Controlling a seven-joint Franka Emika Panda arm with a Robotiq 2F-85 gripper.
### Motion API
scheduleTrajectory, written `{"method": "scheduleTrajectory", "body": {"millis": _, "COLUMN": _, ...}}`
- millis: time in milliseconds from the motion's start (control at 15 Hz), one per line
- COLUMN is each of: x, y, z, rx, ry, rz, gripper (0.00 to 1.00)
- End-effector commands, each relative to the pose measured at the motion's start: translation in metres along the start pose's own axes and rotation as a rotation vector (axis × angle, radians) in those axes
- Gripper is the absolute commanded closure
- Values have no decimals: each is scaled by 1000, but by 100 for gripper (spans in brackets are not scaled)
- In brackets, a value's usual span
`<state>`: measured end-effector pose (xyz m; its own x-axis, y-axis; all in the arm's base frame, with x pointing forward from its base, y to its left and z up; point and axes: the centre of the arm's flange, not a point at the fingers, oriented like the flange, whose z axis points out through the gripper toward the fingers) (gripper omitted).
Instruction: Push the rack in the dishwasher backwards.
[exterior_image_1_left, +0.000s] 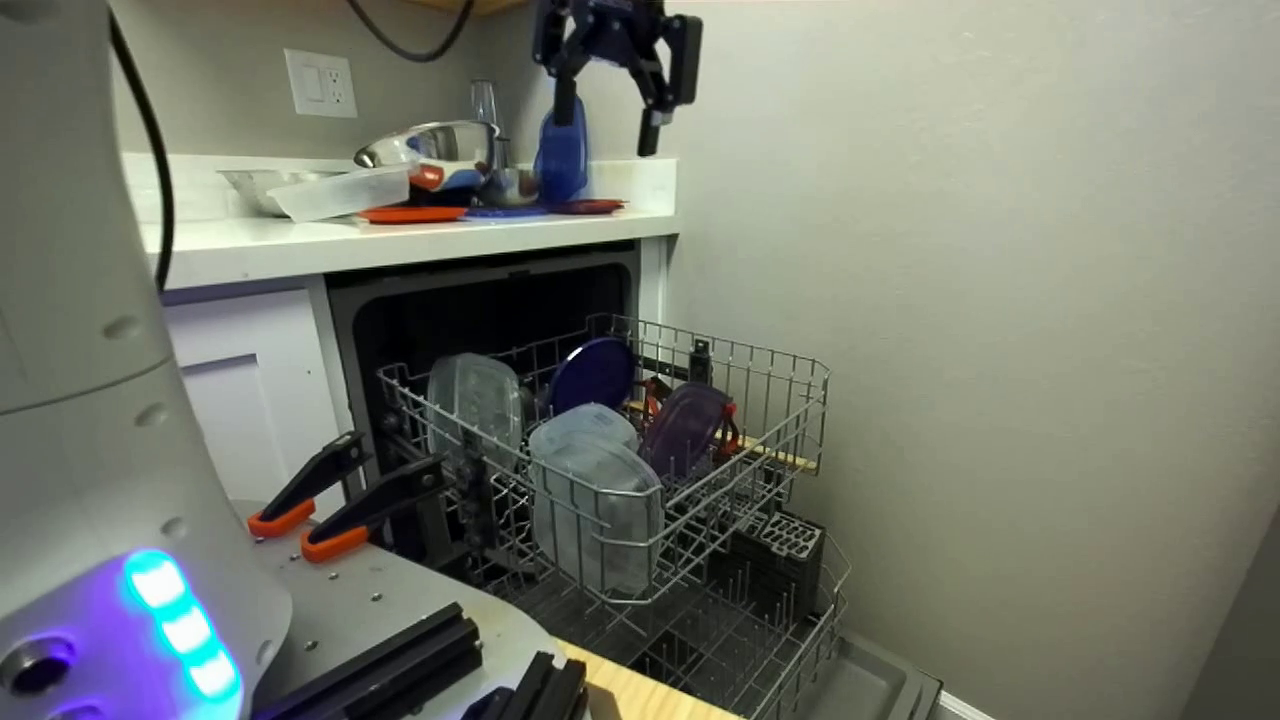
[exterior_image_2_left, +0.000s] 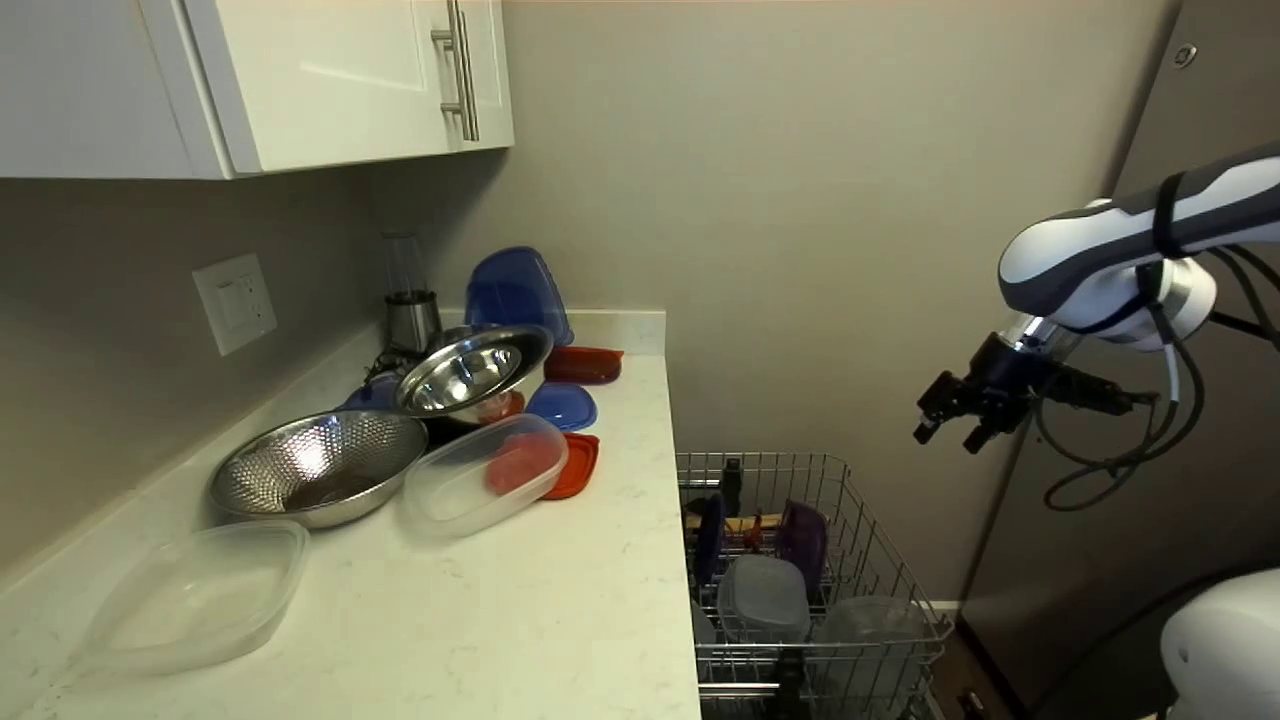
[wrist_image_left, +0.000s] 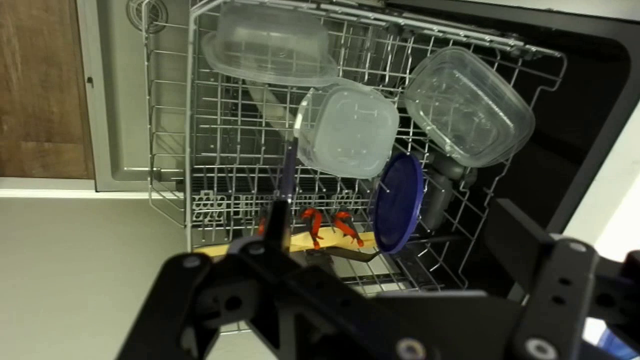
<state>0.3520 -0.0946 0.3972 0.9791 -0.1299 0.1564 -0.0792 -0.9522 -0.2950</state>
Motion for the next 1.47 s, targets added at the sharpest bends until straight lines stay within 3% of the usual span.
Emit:
{"method": "scheduleTrajectory", "body": {"millis": 0, "x": 19, "y": 70, "z": -1, "rx": -17, "ry": 7, "rz": -15, "gripper": 0}}
{"method": "scheduleTrajectory", "body": {"millis": 200, "x": 38, "y": 123, "z": 10, "rx": -23, "ry": 17, "rz": 17, "gripper": 0}}
{"method": "scheduleTrajectory", "body": {"millis": 467, "x": 66, "y": 168, "z": 45, "rx": -50, "ry": 29, "rz": 57, "gripper": 0}}
{"method": "scheduleTrajectory", "body": {"millis": 1000, "x": 87, "y": 200, "z": 128, "rx": -123, "ry": -74, "rz": 108, "gripper": 0}}
{"method": "scheduleTrajectory", "body": {"millis": 1400, "x": 90, "y": 226, "z": 159, "rx": -135, "ry": -116, "rz": 145, "gripper": 0}}
